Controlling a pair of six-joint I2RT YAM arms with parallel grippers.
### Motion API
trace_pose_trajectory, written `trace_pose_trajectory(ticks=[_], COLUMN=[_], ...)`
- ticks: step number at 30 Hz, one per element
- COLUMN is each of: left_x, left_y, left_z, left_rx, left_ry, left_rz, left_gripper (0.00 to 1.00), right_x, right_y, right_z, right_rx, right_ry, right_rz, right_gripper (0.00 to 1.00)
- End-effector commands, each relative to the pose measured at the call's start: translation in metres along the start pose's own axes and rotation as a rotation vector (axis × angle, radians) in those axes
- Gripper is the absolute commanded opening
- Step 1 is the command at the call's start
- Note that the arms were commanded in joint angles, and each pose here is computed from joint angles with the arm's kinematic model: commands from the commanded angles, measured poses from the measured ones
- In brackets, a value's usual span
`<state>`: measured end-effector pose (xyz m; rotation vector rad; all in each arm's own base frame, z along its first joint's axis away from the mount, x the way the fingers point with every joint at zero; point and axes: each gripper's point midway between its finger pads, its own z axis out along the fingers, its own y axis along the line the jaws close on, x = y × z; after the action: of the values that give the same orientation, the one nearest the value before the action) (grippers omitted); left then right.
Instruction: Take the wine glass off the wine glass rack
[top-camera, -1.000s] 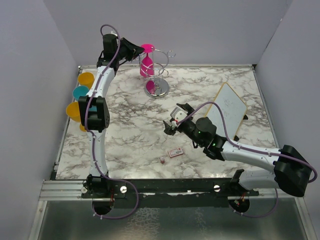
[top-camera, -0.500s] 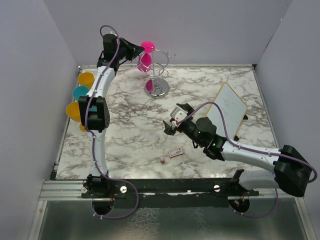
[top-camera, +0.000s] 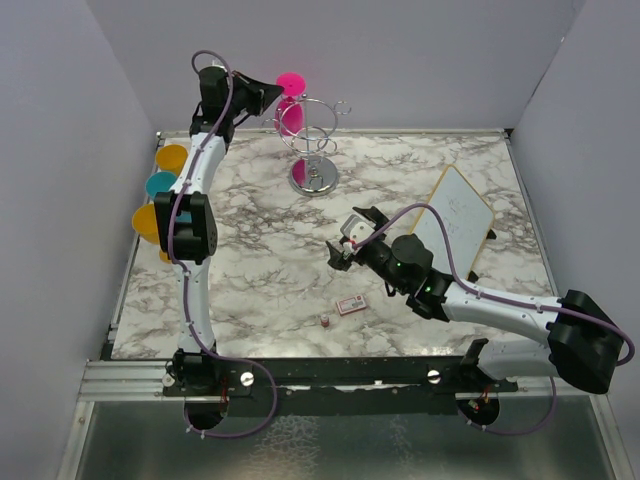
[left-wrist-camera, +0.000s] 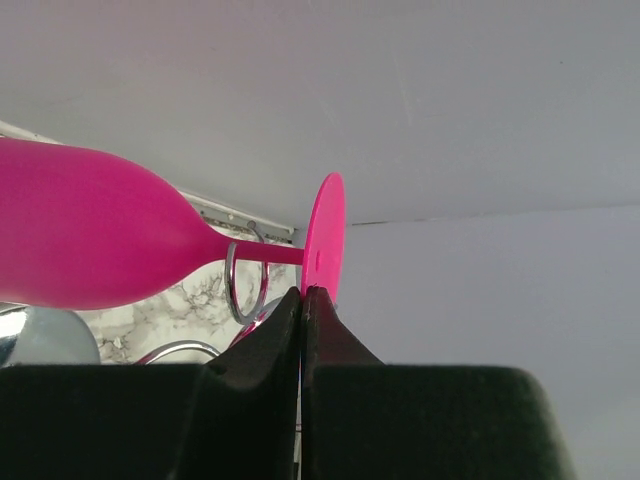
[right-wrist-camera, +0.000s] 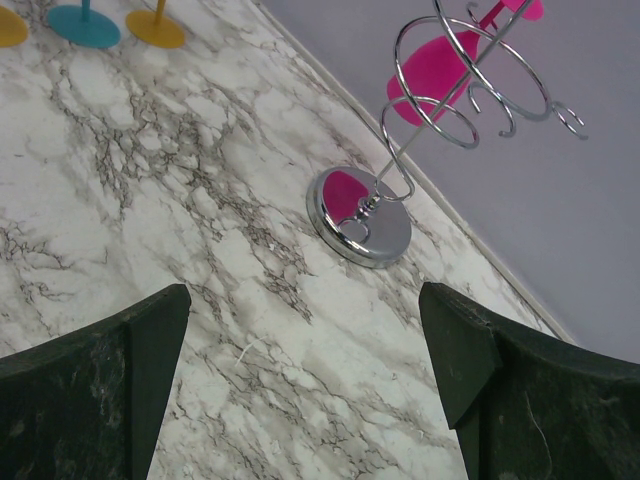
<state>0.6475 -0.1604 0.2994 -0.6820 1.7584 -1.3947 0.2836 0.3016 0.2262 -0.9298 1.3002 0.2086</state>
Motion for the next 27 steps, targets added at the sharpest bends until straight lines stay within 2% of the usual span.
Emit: trace_pose_trajectory(ticks=[1, 5, 14, 22, 27], left_x=[-0.012, -0.014, -0.045, -0.079, -0.098], left_y=[-0.019, -0.014, -0.019, -0.024, -0.046], left_z=[-0.001, 0.003, -0.003, -0.025, -0.049], left_rx=[0.056, 0.056, 0.065, 0.056, 0.09], left_ry=[-0.03, -0.02, -0.103, -0.167, -0.198], left_rz=[-0.002, -0.018, 0.003, 0.027, 0.073], left_gripper=[0.0, 0.0, 0.0, 0.0, 0.0], right_x=[-0.013, -0.013, -0.015, -0.016, -0.017], right_y=[-0.005, -0.005, -0.006, -0.005, -0.004], right_z=[0.002, 0.002, 0.001, 0.001, 0.0], right_rx=[0.003, 0.003, 0.004, 0.001, -0.004], right_ry=[-0.037, -0.037, -0.042, -0.044, -0.05], right_rz=[-0.002, 0.0, 0.004, 0.007, 0.017], right_gripper=[0.99, 0.99, 0.99, 0.99, 1.0])
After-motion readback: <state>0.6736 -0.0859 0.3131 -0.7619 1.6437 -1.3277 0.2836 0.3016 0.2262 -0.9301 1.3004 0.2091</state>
